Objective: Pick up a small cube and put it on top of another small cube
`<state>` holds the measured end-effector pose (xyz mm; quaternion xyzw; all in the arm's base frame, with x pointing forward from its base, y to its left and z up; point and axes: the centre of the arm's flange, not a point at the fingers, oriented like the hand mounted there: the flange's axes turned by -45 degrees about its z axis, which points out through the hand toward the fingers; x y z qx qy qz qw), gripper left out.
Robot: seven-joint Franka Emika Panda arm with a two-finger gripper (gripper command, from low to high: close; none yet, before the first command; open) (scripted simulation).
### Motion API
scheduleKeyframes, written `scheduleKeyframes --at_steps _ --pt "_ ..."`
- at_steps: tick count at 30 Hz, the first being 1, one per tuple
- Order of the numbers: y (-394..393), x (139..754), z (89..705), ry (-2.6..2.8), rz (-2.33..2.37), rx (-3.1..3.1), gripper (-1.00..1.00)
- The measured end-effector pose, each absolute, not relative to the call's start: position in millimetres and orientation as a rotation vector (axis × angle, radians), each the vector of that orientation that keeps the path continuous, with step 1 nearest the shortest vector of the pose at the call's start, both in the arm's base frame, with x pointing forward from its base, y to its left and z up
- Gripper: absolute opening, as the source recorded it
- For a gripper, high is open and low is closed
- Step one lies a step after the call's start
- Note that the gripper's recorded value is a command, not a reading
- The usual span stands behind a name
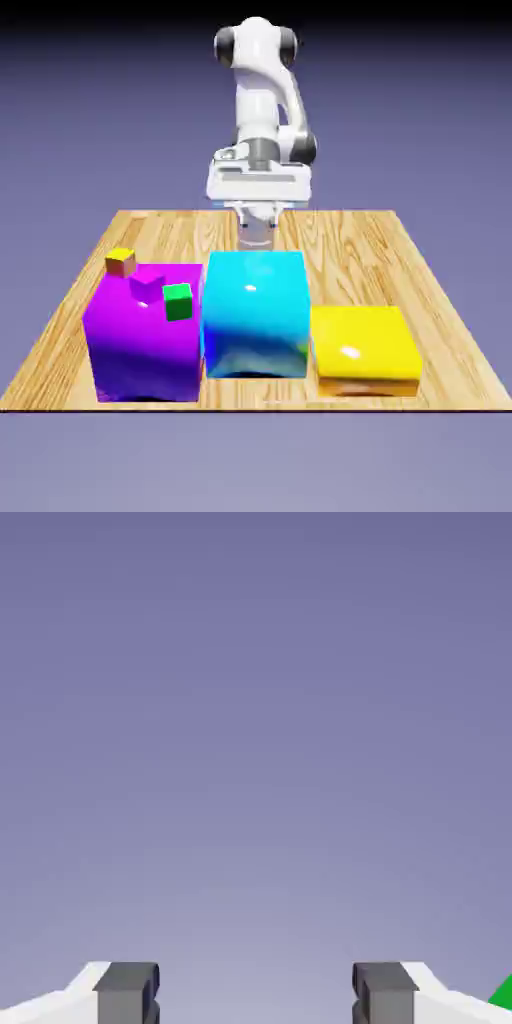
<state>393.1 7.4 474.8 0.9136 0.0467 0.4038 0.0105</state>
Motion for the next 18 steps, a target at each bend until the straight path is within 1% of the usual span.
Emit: scheduleKeyframes --at_steps 1,5,18 --pt "7 396 485 0.181 1.286 2.833 0.00" --pt "-30 410 476 0.112 1.234 2.877 0.00" --pt "-163 434 424 -0.106 0.987 2.944 0.00"
